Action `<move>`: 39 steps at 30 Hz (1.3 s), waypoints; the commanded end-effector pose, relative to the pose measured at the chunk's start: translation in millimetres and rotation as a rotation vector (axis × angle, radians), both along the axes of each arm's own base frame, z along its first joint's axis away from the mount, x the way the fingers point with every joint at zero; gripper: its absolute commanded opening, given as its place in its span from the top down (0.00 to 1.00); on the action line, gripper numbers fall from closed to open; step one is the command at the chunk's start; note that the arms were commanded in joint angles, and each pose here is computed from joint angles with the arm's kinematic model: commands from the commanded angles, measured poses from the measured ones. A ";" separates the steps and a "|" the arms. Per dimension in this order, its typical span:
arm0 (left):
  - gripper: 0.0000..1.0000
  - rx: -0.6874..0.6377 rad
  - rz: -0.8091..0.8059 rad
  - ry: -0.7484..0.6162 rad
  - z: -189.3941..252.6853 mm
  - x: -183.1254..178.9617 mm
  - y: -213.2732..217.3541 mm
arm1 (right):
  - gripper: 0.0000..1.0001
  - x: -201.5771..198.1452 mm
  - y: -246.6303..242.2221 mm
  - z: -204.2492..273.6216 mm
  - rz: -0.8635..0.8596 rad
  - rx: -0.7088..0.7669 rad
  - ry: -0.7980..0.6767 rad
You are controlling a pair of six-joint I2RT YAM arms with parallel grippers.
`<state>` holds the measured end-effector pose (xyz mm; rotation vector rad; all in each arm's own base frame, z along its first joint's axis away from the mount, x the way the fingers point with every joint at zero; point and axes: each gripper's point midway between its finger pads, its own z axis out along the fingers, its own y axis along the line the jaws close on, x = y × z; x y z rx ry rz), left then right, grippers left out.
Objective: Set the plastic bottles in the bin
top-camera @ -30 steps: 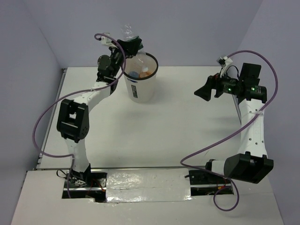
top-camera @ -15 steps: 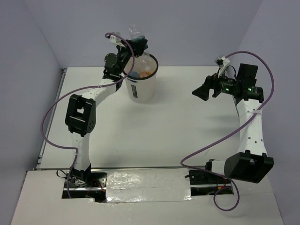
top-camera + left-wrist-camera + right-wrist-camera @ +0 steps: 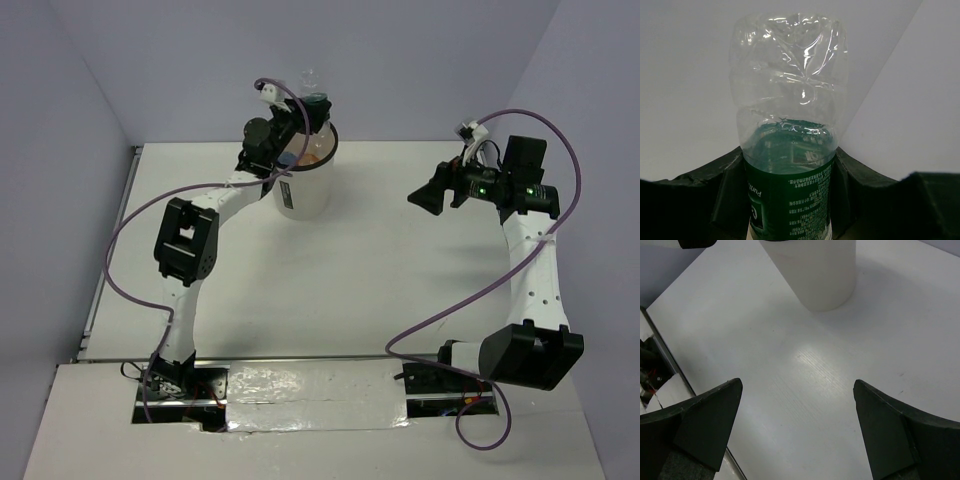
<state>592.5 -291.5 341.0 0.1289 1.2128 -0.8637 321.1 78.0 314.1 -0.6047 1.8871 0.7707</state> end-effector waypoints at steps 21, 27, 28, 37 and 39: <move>0.01 0.089 0.067 -0.159 82.5 -46.2 12.3 | 0.00 -9.9 6.2 5.6 0.043 -0.042 -0.053; 0.01 0.122 0.083 -0.172 128.4 -85.9 34.8 | 0.00 -13.3 4.7 5.6 0.032 -0.058 -0.043; 0.01 0.128 0.080 -0.162 130.2 -91.3 38.1 | 0.00 -13.4 4.1 5.1 0.029 -0.061 -0.040; 0.01 0.158 0.023 -0.024 114.0 -187.0 91.4 | 0.00 -8.4 -11.9 7.8 -0.109 -0.115 -0.069; 0.01 0.178 0.030 -0.004 105.2 -212.2 105.7 | 0.00 -6.3 -17.5 5.3 -0.170 -0.110 -0.044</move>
